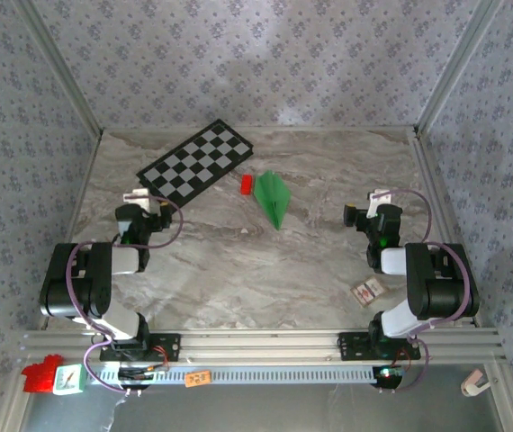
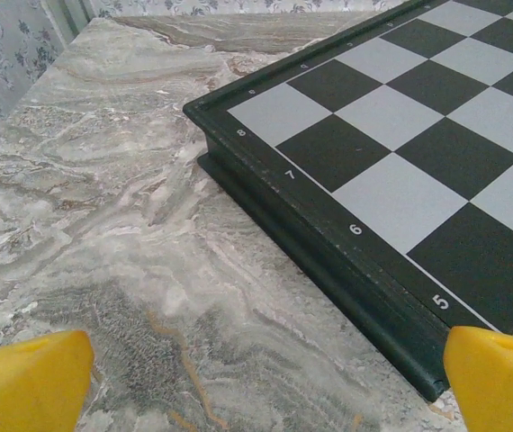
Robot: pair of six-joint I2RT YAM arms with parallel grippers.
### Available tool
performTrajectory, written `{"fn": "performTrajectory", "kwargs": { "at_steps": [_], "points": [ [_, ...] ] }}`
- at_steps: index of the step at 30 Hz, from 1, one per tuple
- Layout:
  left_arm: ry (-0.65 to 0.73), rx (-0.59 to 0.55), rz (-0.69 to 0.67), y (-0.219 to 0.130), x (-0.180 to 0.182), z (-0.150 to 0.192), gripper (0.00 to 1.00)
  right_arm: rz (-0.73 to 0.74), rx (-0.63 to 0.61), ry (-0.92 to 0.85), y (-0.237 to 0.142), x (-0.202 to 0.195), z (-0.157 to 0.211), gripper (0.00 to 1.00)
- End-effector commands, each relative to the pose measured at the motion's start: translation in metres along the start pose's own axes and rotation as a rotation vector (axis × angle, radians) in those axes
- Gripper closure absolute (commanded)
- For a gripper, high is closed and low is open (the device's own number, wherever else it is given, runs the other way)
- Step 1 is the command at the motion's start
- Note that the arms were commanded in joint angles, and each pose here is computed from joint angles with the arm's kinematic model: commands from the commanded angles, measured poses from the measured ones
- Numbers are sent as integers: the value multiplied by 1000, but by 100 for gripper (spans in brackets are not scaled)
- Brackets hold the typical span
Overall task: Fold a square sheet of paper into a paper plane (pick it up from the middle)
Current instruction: Reset both arms
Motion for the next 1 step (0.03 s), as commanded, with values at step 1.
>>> {"fn": "performTrajectory", "kwargs": {
  "at_steps": [1],
  "points": [
    [-19, -15, 16, 4, -2, -8, 0, 11, -6, -6, 4, -3, -5, 0]
  ]
}}
Point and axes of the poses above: each hand's point on the last joint's axis, 136 mm out from that joint toward the fingers, its own y axis out along the fingers, its own x axis along the line the jaws close on, z = x × y, the point moved 3 cm from there along -y, back along the fingers, and after that the axes turned 12 degrees about -y, right-handed, at the moved point
